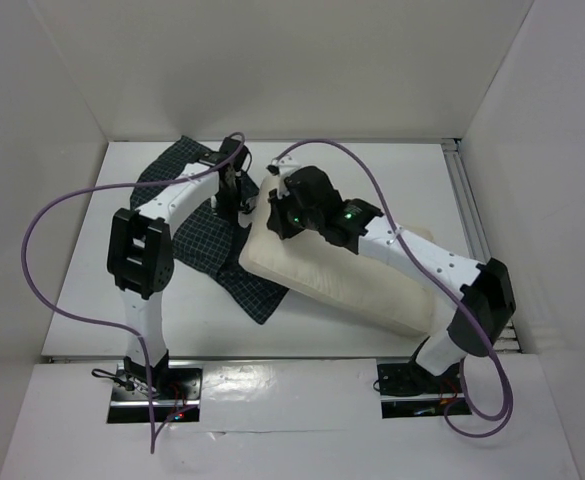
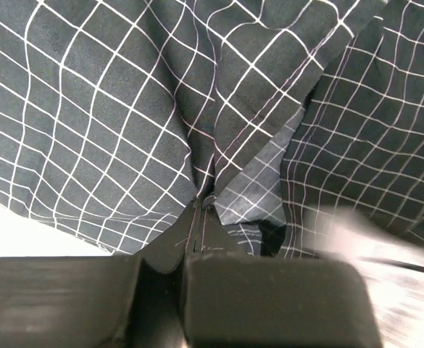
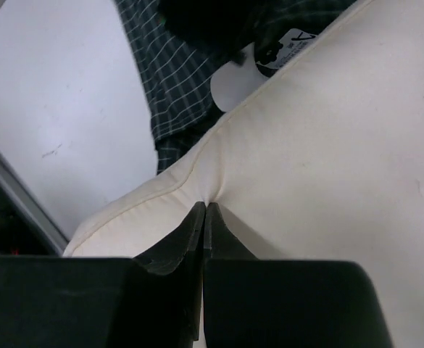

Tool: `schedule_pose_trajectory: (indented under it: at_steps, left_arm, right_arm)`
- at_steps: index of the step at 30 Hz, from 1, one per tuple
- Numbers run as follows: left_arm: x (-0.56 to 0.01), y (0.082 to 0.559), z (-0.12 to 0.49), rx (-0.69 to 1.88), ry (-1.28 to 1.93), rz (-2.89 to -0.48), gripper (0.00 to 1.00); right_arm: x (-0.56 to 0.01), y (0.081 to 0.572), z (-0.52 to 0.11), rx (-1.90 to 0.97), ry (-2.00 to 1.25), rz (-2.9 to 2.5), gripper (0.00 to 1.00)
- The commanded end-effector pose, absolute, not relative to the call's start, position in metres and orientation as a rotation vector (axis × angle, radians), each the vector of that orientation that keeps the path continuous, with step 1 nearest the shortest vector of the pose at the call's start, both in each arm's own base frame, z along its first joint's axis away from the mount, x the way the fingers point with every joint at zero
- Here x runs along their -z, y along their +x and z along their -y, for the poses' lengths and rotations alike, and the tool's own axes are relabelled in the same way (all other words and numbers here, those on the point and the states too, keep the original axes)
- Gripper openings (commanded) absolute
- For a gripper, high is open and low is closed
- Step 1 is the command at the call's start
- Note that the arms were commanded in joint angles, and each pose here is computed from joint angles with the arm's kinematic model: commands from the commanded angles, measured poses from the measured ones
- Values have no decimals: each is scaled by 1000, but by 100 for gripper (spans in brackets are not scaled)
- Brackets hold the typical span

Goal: Put the pillow into the pillowcase

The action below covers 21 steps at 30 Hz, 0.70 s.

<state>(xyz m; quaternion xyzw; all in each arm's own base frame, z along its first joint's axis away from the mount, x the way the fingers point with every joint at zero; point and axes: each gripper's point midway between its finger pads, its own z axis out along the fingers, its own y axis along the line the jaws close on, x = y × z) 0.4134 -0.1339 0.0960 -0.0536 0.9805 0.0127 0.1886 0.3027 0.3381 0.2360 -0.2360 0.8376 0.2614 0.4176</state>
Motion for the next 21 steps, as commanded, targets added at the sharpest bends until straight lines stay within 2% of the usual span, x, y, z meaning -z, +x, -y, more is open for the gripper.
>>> schedule_pose_trajectory:
  at_steps: [1,3,9,18,21]
  left_arm:
    - [-129,406,125,70,-198,-2735,0]
    - [-133,405,126,119,-207,-2735,0]
    - [-157,405,123,214,-218,-2700,0]
    - [-168,401,133,302,-171,-2696,0]
    - [-172,393,139,364,-142,-2702,0]
  right_arm:
    - [-240,287,-384,-832,-729,-2014,0]
    - [-210,280,-386,-822,-761,-2078,0]
    - [-175,275,-373,-759,-781,-2162,0]
    - [-169,264,-369,-771,-841,-2180,0]
    - [-182,273,-372,-751,-825,-2142,0]
